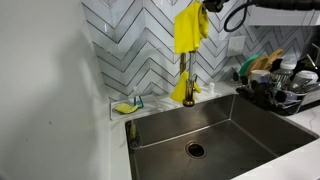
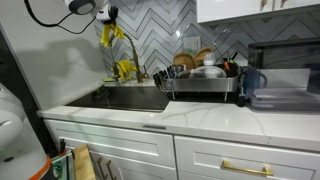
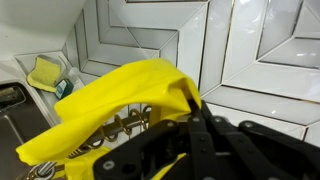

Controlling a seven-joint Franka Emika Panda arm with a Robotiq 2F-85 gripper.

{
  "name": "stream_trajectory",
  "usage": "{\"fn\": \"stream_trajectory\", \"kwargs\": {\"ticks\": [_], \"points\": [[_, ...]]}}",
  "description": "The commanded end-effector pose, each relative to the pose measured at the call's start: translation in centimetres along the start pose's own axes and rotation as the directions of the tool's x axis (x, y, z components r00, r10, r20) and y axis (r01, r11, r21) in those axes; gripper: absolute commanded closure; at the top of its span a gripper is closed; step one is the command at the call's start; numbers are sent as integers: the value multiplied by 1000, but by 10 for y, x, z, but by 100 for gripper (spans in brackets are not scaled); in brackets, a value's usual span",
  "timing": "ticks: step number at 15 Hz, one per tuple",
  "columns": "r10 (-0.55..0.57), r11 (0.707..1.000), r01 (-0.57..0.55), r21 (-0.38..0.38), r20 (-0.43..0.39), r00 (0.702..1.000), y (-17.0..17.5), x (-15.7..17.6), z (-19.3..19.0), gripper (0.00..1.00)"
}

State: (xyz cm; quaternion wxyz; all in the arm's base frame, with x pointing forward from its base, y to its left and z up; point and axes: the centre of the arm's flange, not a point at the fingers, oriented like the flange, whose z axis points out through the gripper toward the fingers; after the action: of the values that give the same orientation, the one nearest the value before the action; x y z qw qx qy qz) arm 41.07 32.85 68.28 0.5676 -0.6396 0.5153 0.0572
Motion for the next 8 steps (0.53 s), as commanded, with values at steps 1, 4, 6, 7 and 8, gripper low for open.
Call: {"fn": "stream_trajectory", "kwargs": {"ticks": [1,4,6,7,8], "points": [[17,999,-16,-32,25,1000,6,-18,7,100],[3,999,-1,-50,34,999,11,-26,8,100],[-15,998,17,-65,29,999,16,-28,10,100],[-26,998,27,-54,13,1000,15,-26,12,100],[-32,998,32,-51,6,999,15,-25,13,100]]}}
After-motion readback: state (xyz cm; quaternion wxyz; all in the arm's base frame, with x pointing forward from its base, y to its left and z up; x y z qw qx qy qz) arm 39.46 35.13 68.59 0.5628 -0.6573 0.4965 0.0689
